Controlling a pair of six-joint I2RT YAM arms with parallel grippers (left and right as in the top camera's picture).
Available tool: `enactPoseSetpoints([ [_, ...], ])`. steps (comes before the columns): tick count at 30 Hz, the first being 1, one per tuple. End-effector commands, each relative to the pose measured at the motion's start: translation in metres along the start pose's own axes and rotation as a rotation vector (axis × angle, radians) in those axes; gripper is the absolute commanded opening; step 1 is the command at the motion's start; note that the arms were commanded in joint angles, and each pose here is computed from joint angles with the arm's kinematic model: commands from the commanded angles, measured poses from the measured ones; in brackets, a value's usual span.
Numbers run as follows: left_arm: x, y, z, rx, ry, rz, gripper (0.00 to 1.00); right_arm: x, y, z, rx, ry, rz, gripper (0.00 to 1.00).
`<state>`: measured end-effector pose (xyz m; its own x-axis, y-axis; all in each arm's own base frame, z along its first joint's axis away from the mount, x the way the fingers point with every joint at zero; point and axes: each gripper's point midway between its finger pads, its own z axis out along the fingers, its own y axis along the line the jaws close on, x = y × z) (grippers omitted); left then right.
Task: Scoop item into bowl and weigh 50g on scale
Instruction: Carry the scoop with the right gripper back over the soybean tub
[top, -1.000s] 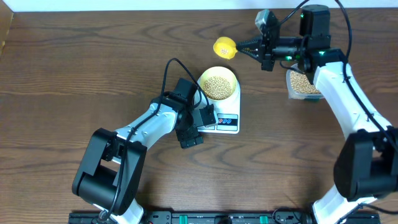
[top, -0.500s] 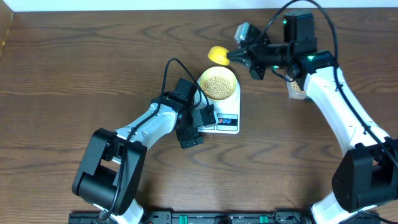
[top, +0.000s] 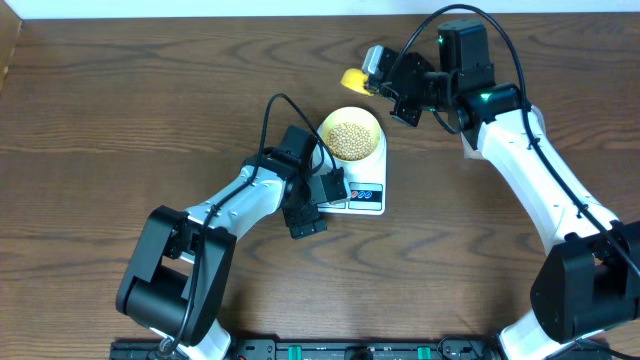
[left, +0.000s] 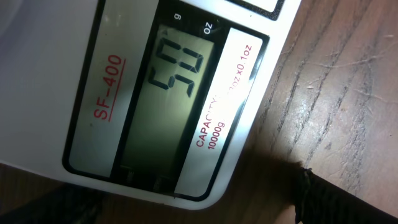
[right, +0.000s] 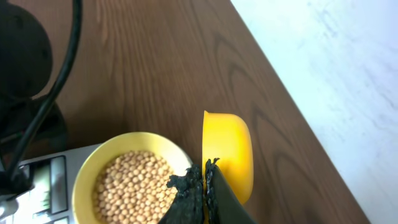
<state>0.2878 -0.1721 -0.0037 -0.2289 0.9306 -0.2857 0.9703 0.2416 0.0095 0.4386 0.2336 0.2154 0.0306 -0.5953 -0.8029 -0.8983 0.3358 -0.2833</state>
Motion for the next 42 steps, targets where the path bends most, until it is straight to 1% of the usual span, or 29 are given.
enactPoseSetpoints([
  [1, 0.009, -0.015, 0.018, 0.071, 0.030, 0.023, 0.98, -0.013, -0.026, -0.012, 0.086, -0.061, 0.099, 0.01],
  [3, 0.009, -0.015, 0.018, 0.071, 0.030, 0.023, 0.97, -0.018, -0.042, -0.018, 0.134, -0.096, 0.109, 0.01],
  [6, 0.009, -0.015, 0.018, 0.071, 0.030, 0.023, 0.98, -0.030, -0.077, -0.037, 0.252, -0.179, 0.062, 0.01],
  [8, 0.009, -0.015, 0.018, 0.071, 0.030, 0.023, 0.98, -0.042, -0.109, -0.061, 0.371, -0.251, -0.001, 0.01],
  [10, 0.009, -0.015, 0.018, 0.072, 0.030, 0.023, 0.97, -0.048, -0.129, -0.078, 0.455, -0.294, -0.025, 0.01],
  [13, 0.009, -0.015, 0.018, 0.071, 0.030, 0.023, 0.98, -0.058, -0.167, -0.122, 0.629, -0.375, -0.077, 0.01],
  [16, 0.009, -0.015, 0.018, 0.071, 0.030, 0.023, 0.98, -0.056, -0.176, -0.137, 0.671, -0.385, -0.096, 0.01],
  [21, 0.009, -0.015, 0.018, 0.071, 0.030, 0.023, 0.98, -0.040, -0.192, -0.151, 0.743, -0.345, -0.066, 0.01],
  [29, 0.009, -0.015, 0.018, 0.071, 0.030, 0.023, 0.98, -0.019, -0.188, -0.141, 0.691, -0.298, 0.053, 0.01],
  [31, 0.009, -0.015, 0.018, 0.071, 0.030, 0.023, 0.97, -0.012, -0.186, -0.138, 0.670, -0.293, 0.121, 0.01],
  [33, 0.009, -0.015, 0.018, 0.071, 0.030, 0.023, 0.98, 0.001, -0.182, -0.131, 0.631, -0.275, 0.242, 0.01],
  [34, 0.009, -0.015, 0.018, 0.071, 0.030, 0.023, 0.98, 0.006, -0.181, -0.130, 0.623, -0.267, 0.270, 0.01],
  [36, 0.009, -0.015, 0.018, 0.071, 0.030, 0.023, 0.97, 0.024, -0.175, -0.125, 0.588, -0.235, 0.403, 0.01],
  [37, 0.009, -0.015, 0.018, 0.071, 0.030, 0.023, 0.98, 0.046, -0.169, -0.124, 0.560, -0.200, 0.564, 0.01],
  [38, 0.009, -0.015, 0.018, 0.071, 0.030, 0.023, 0.98, 0.052, -0.168, -0.125, 0.554, -0.190, 0.608, 0.01],
  [39, 0.009, -0.015, 0.018, 0.071, 0.030, 0.023, 0.98, 0.076, -0.162, -0.128, 0.541, -0.151, 0.773, 0.01],
  [40, 0.009, -0.015, 0.018, 0.071, 0.030, 0.023, 0.97, 0.090, -0.158, -0.132, 0.533, -0.128, 0.882, 0.01],
  [41, 0.009, -0.015, 0.018, 0.071, 0.029, 0.023, 0.98, 0.095, -0.155, -0.134, 0.523, -0.118, 0.929, 0.01],
  [42, 0.009, -0.015, 0.018, 0.071, 0.030, 0.023, 0.98, 0.109, -0.144, -0.141, 0.472, -0.086, 1.046, 0.01],
])
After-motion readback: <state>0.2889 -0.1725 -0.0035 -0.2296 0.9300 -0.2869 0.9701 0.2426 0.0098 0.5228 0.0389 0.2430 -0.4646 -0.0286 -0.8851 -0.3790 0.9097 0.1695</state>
